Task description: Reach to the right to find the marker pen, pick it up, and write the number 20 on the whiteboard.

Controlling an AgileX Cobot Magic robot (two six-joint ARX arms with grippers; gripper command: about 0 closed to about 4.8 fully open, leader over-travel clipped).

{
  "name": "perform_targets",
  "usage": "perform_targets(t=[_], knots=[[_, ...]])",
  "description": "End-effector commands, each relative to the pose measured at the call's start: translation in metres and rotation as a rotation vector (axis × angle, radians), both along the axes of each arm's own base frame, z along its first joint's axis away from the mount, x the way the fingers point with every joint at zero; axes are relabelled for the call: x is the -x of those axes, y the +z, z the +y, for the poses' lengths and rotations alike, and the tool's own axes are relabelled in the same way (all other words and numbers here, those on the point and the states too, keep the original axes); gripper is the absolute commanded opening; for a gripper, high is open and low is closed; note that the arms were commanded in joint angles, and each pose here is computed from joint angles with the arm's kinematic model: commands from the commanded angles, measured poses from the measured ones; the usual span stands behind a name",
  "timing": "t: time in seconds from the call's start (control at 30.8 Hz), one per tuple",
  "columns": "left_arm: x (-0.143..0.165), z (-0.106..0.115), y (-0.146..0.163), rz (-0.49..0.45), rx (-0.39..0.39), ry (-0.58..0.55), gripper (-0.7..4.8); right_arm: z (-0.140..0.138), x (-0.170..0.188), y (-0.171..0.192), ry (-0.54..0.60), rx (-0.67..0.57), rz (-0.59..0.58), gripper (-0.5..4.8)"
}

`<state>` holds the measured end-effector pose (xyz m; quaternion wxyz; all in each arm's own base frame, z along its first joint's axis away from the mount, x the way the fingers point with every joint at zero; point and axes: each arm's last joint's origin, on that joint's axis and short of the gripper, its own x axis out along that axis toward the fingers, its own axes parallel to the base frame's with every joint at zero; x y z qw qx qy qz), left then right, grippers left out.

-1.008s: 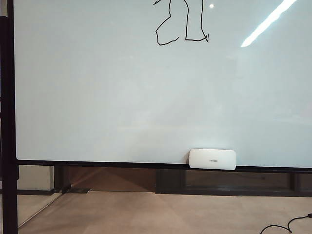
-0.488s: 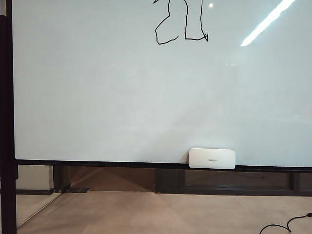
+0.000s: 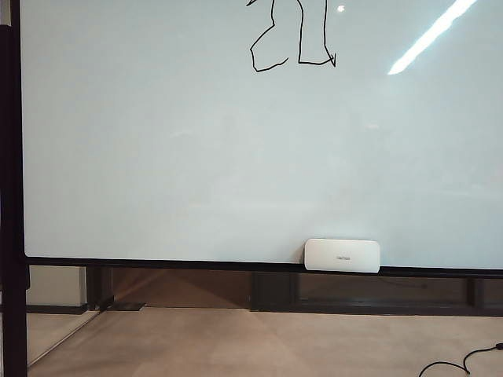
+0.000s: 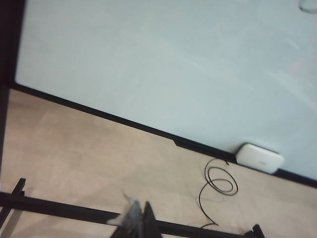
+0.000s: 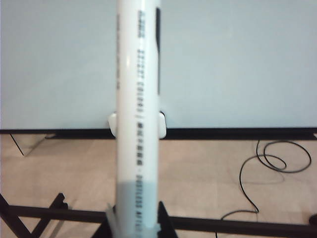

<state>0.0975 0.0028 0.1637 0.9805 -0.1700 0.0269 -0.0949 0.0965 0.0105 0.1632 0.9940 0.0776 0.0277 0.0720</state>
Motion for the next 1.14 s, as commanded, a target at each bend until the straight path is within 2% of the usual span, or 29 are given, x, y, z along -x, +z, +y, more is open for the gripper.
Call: perform_targets(t=[0.03, 0.13, 0.36, 0.46, 1.14], knots=[[-0.0005, -0.0062, 0.0033, -0.055, -0.137, 0.019, -0.03, 0.0001, -0.0007, -0.0055, 0.001, 0.047, 0.019, -0.01], [-0.0004, -0.0115, 0.0022, -0.056, -0.190, 0.009, -0.05, -0.0017, -0.0008, -0.0078, -0.056, 0.079, 0.042, -0.01], [-0.0003, -0.0114, 0.0031, -0.056, -0.188, 0.033, -0.04, -0.0025, -0.0008, -0.0078, -0.084, 0.082, 0.042, 0.00], [-0.0002, -0.0113, 0.0064, -0.087, -0.171, 0.037, -0.04, -0.0025, -0.0008, -0.0078, -0.084, 0.082, 0.042, 0.00], [-0.0003, -0.0115, 0.0056, -0.082, -0.172, 0.031, -0.04, -0.0024, -0.0008, -0.0077, -0.084, 0.082, 0.041, -0.01]])
